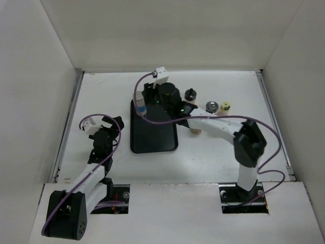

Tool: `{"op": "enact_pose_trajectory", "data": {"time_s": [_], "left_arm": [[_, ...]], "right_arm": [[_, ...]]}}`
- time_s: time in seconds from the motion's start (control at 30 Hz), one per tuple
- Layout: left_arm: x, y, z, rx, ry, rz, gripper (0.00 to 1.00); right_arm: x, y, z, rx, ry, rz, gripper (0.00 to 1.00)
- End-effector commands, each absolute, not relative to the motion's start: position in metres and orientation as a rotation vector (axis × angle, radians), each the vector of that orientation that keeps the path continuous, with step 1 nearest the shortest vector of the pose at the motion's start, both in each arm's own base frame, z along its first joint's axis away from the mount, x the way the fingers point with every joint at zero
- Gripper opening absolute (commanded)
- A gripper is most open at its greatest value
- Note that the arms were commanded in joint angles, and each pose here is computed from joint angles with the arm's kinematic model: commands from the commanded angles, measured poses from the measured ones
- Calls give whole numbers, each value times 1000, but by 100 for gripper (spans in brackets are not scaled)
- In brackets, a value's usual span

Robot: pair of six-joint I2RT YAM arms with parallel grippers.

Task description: Organize the condiment bottles

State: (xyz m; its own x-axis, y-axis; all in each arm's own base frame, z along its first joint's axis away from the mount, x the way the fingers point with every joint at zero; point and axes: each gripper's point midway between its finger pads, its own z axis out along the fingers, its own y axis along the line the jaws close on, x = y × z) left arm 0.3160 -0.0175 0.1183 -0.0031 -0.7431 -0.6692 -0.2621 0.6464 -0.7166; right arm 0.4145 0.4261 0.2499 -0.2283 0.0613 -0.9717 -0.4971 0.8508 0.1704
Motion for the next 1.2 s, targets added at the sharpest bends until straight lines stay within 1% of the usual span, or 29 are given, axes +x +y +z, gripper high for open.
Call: {"op": "enact_pose_trajectory", "data": {"time_s": [0.0, 0.03, 0.1, 0.13, 0.2, 0.23, 0.27, 0.33, 0.4, 0.47, 0.5, 0.6, 0.8, 1.0, 1.1, 1.17], "left_arm": [[320, -22, 133, -831, 1533, -499, 100], [320, -24, 135, -825, 1530, -506, 100], [319, -24, 137, -823, 1522, -503, 100], [320, -23, 136, -826, 1523, -497, 100], [320, -25, 134, -825, 1534, -497, 100], [320, -26, 134, -823, 1537, -502, 100], [320, -28, 134, -819, 1539, -510, 100], [321, -29, 137, -813, 1533, -508, 100], [321, -28, 134, -817, 1537, -494, 100], [322, -28, 133, -815, 1545, -492, 100], [322, -29, 136, -807, 1538, -503, 100], [322, -29, 137, -804, 1536, -497, 100], [324, -33, 134, -796, 1556, -508, 100], [325, -34, 131, -799, 1562, -512, 100], [324, -33, 133, -798, 1553, -511, 100], [325, -33, 131, -803, 1558, -503, 100]], "right_arm": [[419, 360, 337, -157, 1549, 577, 50], [420, 339, 329, -130, 1574, 544, 41], [418, 302, 311, -75, 1628, 477, 32], [415, 280, 301, -39, 1656, 438, 30], [405, 242, 280, 17, 1696, 362, 31], [399, 225, 269, 40, 1713, 325, 34], [391, 211, 260, 60, 1726, 294, 41], [374, 191, 243, 91, 1757, 244, 61], [362, 173, 227, 117, 1800, 183, 75], [351, 166, 211, 110, 1849, 139, 81], [342, 168, 192, 89, 1906, 127, 88], [340, 171, 176, 69, 1946, 118, 91], [350, 199, 151, 13, 2010, 177, 90], [358, 201, 131, 19, 2046, 130, 85], [361, 199, 125, 25, 2048, 96, 72], [361, 195, 131, 41, 2023, 74, 60]]}}
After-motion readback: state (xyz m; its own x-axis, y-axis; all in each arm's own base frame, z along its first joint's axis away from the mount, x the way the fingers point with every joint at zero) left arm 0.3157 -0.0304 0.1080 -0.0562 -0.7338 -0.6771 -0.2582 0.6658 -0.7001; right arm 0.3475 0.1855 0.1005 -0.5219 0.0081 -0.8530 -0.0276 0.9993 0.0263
